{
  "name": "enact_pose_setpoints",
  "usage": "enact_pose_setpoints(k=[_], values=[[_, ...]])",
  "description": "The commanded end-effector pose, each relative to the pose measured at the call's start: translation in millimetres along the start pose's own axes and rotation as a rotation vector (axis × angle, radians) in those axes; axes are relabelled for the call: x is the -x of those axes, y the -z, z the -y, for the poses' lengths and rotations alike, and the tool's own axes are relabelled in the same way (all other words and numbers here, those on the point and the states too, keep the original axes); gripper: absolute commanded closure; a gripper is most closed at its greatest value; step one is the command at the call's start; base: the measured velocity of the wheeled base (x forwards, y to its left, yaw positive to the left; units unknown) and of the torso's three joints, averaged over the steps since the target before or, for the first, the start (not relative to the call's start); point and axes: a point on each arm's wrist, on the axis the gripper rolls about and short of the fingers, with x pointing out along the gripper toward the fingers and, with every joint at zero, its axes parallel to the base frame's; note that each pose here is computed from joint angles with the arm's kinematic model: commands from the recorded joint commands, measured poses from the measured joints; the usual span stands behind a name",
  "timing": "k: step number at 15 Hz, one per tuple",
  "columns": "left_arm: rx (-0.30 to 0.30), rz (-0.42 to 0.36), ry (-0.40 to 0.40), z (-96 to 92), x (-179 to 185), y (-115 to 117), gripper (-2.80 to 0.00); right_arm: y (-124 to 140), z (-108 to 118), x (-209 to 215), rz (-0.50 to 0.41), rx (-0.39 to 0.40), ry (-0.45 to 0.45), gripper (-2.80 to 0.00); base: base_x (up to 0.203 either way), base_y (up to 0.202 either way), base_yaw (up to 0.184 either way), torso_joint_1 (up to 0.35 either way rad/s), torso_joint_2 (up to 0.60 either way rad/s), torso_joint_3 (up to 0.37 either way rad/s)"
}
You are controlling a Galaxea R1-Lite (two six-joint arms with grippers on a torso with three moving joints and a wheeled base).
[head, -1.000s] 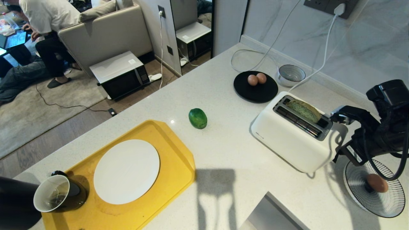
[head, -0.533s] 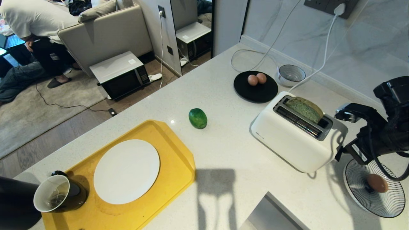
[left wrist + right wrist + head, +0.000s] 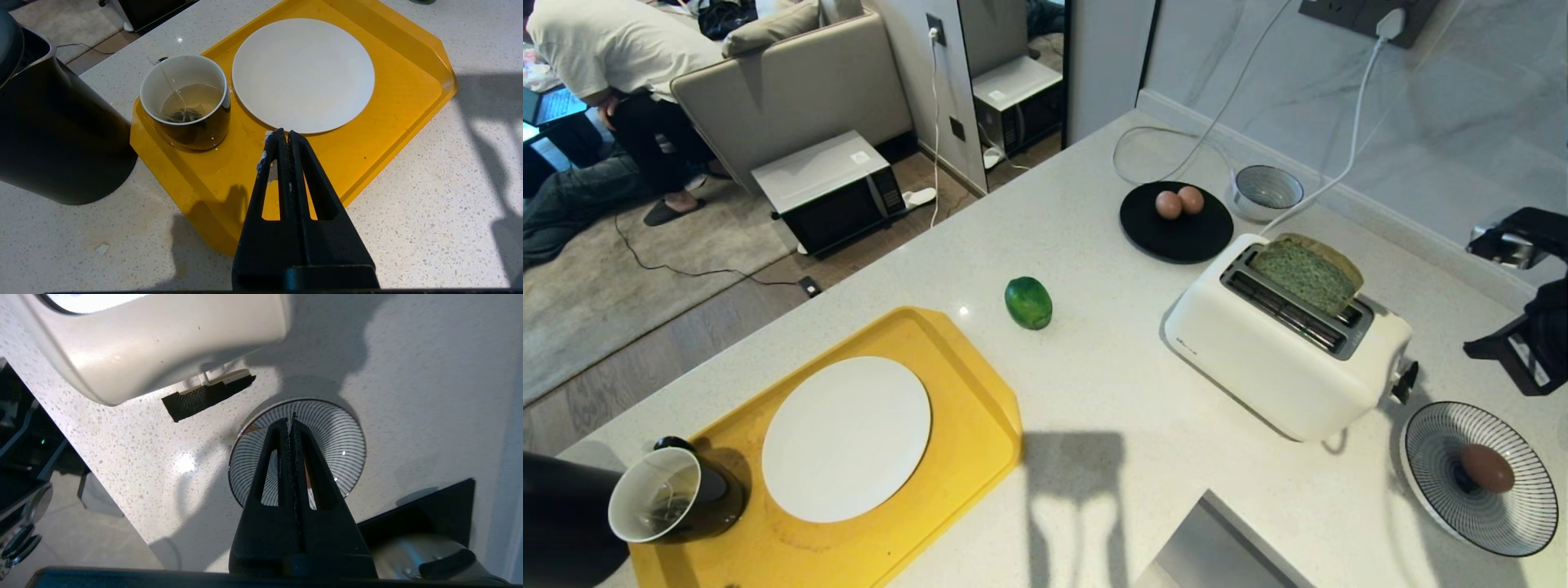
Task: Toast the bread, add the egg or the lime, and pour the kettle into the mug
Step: Put the baked bread on a plate
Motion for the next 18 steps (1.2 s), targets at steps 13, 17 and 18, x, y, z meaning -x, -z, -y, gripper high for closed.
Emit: enact_pose_setpoints(k=[13,17,18], values=[[0.0,-0.001,0.0,0.0,0,0,0.0,4,1,97,0.091,-0.249,0.089,0.0,0.0,0.0,0.0,0.0,0.0,0.0],[0.0,-0.001,0.0,0.0,0,0,0.0,2,0,92,0.057,-0.258,0.065,0.0,0.0,0.0,0.0,0.0,0.0,0.0],[0.0,-0.001,0.0,0.0,0,0,0.0,-1,2,90,0.054,-0.259,0.063,0.0,0.0,0.0,0.0,0.0,0.0,0.0]])
